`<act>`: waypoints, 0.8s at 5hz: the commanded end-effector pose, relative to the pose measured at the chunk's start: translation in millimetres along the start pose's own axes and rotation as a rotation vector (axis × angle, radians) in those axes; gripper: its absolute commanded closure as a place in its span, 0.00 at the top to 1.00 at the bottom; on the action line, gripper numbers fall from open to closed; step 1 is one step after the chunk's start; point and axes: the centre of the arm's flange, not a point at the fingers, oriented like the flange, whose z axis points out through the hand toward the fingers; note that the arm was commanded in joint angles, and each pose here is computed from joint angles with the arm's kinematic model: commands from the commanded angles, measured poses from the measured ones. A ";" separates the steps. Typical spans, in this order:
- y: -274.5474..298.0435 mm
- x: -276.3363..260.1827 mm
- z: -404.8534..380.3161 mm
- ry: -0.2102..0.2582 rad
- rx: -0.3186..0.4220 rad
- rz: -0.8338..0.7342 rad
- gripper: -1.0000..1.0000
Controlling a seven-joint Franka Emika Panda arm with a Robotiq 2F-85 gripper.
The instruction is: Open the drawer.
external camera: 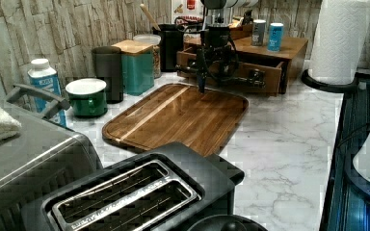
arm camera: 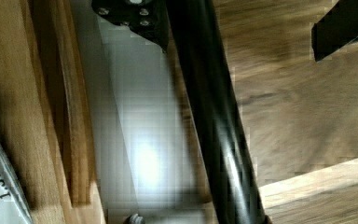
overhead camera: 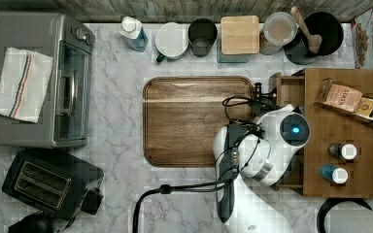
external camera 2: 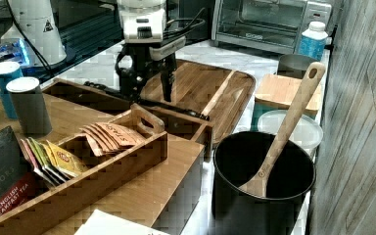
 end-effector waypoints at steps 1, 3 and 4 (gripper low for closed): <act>-205.2 -42.3 3.2 -0.053 0.078 -0.308 1.00; -235.4 -54.2 -0.9 -0.028 0.068 -0.257 1.00; -240.5 -53.8 -7.0 -0.031 0.071 -0.246 1.00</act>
